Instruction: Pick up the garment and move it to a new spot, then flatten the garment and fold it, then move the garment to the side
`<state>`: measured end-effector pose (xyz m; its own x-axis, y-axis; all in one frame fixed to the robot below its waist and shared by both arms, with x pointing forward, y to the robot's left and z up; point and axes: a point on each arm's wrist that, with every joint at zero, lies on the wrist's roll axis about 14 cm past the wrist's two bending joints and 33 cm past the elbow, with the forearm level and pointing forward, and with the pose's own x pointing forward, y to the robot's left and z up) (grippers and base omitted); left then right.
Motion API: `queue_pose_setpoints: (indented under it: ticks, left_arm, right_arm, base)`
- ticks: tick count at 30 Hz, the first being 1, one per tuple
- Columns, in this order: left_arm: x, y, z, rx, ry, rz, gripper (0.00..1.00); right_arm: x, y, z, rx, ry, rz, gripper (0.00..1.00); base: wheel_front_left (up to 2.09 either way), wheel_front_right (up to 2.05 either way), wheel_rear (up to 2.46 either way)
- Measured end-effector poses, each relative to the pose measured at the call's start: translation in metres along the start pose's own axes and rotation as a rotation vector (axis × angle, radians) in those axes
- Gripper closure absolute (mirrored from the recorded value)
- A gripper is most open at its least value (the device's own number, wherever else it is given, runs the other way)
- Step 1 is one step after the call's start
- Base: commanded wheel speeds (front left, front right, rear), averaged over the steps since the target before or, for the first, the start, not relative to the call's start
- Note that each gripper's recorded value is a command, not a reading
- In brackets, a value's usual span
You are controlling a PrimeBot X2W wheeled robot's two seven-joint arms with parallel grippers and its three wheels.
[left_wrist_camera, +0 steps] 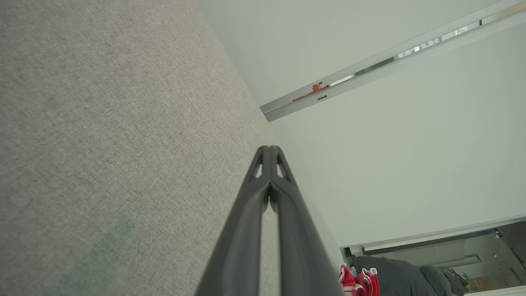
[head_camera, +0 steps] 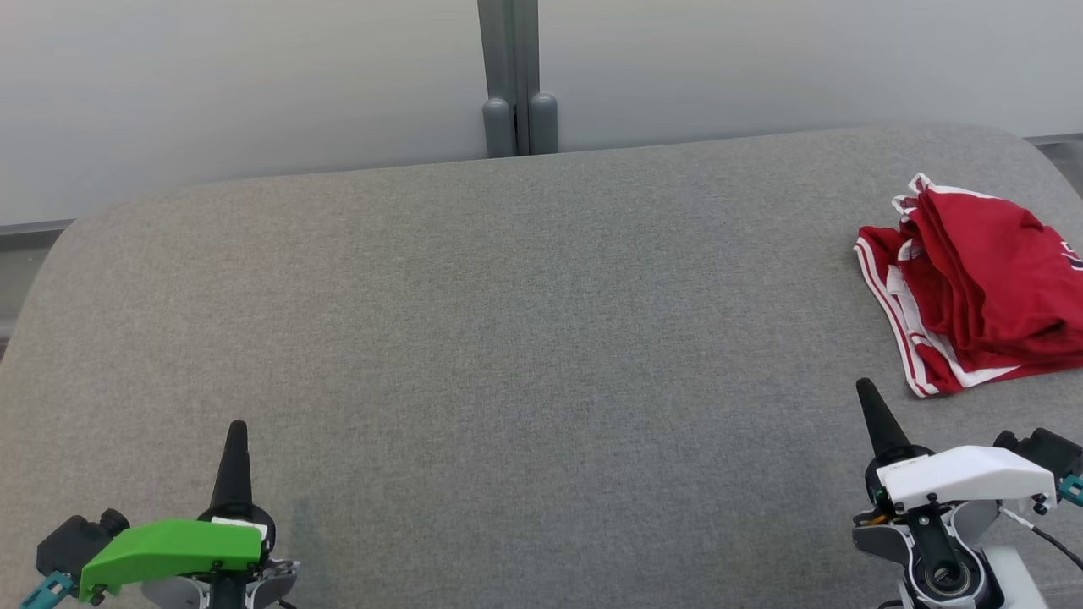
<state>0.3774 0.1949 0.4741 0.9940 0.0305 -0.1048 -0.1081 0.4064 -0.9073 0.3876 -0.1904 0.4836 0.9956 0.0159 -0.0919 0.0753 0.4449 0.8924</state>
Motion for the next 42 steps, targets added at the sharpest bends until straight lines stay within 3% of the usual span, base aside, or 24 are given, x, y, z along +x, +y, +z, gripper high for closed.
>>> queue_pose_setpoints:
  ticks: [42]
  left_arm:
    - [0.005, -0.018, 0.011, -0.322, 0.010, -0.065, 1.00]
  right_arm:
    - [0.000, 0.012, 0.014, 0.350, -0.028, 0.059, 1.00]
  base:
    - [0.00, 0.00, 0.00]
